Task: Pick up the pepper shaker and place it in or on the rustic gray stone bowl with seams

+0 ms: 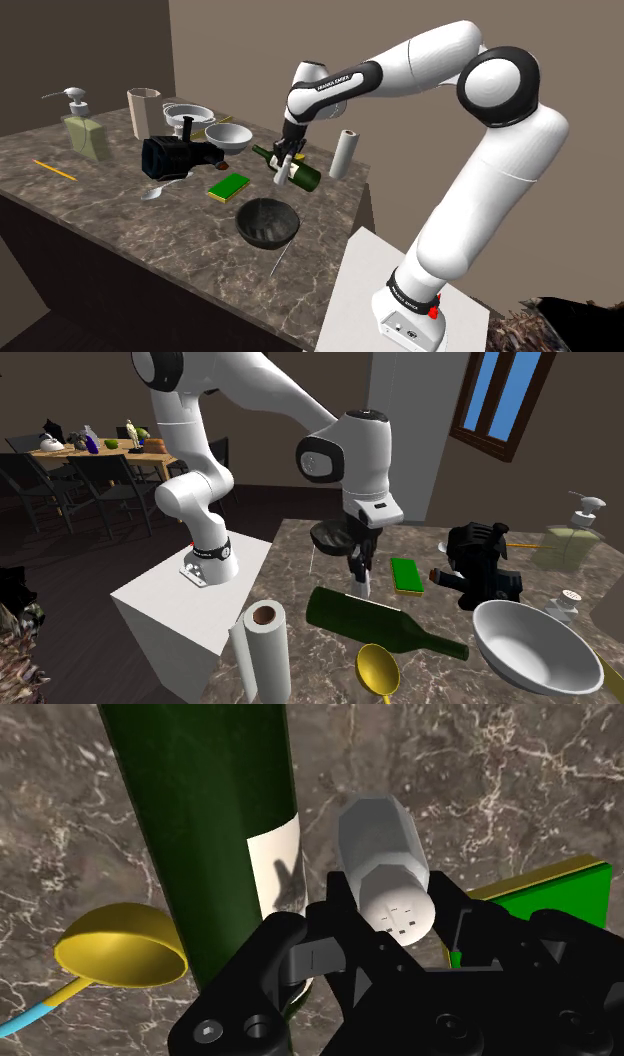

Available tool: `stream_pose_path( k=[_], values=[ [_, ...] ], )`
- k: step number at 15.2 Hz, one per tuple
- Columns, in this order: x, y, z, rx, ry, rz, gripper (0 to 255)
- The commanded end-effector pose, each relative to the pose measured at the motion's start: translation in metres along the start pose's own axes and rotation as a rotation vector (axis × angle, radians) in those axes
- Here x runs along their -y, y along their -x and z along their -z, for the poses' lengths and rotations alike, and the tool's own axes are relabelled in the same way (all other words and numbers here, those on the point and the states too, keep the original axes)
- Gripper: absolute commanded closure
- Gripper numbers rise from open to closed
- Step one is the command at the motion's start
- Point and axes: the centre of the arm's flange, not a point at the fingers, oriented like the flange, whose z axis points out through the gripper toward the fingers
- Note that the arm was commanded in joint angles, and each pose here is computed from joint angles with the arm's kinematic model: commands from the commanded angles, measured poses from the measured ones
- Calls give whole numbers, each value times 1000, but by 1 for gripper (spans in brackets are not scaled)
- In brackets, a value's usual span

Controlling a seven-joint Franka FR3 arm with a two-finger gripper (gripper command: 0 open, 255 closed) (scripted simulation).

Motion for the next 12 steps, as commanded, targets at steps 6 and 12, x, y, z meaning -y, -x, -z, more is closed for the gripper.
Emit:
stream_pose_path(
  k=[6, 12],
  values=[
    [2, -4, 37, 0, 0, 0, 255],
    [4, -6, 69, 0, 0, 0, 255]
  ],
)
